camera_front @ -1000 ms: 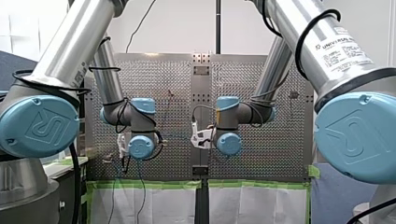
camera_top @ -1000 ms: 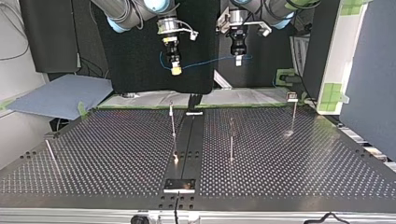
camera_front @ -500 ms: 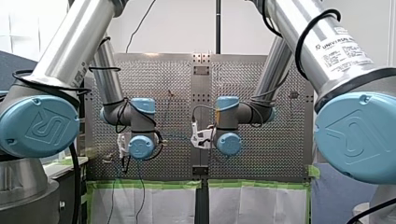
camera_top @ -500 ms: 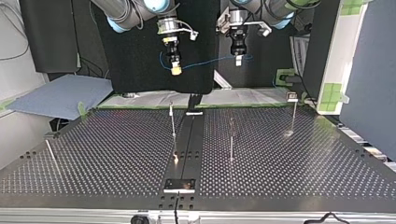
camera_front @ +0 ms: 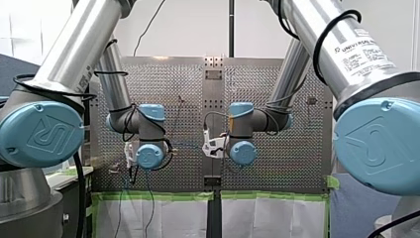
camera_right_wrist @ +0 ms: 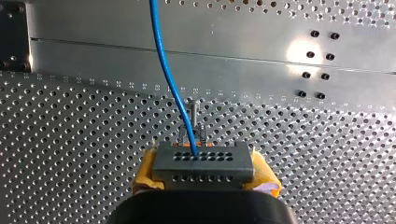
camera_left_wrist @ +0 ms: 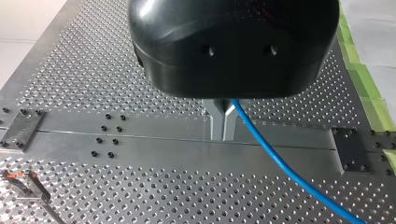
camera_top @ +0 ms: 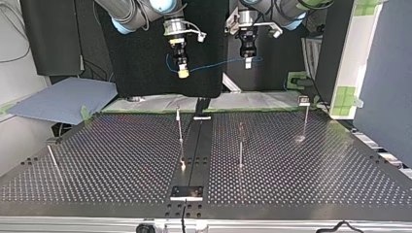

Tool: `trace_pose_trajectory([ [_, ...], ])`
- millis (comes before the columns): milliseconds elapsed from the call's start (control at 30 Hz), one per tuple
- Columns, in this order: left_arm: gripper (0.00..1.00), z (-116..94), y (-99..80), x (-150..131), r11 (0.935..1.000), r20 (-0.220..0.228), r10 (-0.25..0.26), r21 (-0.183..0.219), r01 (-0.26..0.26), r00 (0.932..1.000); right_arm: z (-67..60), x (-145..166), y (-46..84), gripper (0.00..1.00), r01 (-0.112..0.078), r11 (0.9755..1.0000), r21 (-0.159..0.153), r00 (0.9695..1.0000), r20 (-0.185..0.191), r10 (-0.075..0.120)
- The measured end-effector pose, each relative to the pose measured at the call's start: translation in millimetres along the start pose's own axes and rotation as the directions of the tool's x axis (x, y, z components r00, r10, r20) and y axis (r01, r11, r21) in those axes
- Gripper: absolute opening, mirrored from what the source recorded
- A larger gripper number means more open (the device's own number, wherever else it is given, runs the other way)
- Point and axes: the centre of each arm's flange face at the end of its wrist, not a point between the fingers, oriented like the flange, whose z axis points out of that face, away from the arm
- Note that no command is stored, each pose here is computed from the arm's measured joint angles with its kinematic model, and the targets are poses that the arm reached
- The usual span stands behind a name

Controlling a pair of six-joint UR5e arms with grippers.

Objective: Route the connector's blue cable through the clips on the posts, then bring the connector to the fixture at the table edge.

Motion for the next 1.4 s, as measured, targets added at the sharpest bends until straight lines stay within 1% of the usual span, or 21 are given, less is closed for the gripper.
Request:
trace_pose_trajectory([
  [633, 0.00, 0, -0.1, 0, 1.0000, 0.000, 0.000, 0.000, 0.000, 1.0000, 0.0, 0, 0.0, 0.00, 0.000, 1.0000, 0.000, 1.0000, 0.000, 0.000],
  [700, 0.00, -1, 2.0, 2, 1.0000, -0.009, 0.006, -0.001, -0.006, 0.9999, 0.0, 0, 0.1, 0.00, 0.000, 1.0000, -0.001, 1.0000, 0.000, 0.000],
  [767, 0.00, -4, 6.2, 8, 0.9998, -0.028, 0.018, -0.003, -0.018, 0.9994, 0.0, 0, 0.1, 0.00, 0.000, 1.0000, -0.001, 1.0000, 0.000, 0.000],
  [867, 0.00, -9, 10.7, 18, 0.9993, -0.056, 0.036, -0.004, -0.036, 0.9978, 0.0, 0, 0.2, 0.00, 0.000, 1.0000, -0.001, 1.0000, 0.000, 0.000],
  [967, 0.00, -11, 12.8, 24, 0.9989, -0.072, 0.046, -0.004, -0.046, 0.9964, 0.0, 0, 0.2, 0.00, 0.000, 1.0000, -0.002, 1.0000, 0.000, 0.000],
  [1400, 0.00, -12, 13.6, 27, 0.9987, -0.078, 0.050, -0.004, -0.051, 0.9957, 0.0, 0, 0.2, 0.00, 0.000, 1.0000, -0.002, 1.0000, 0.000, 0.000],
])
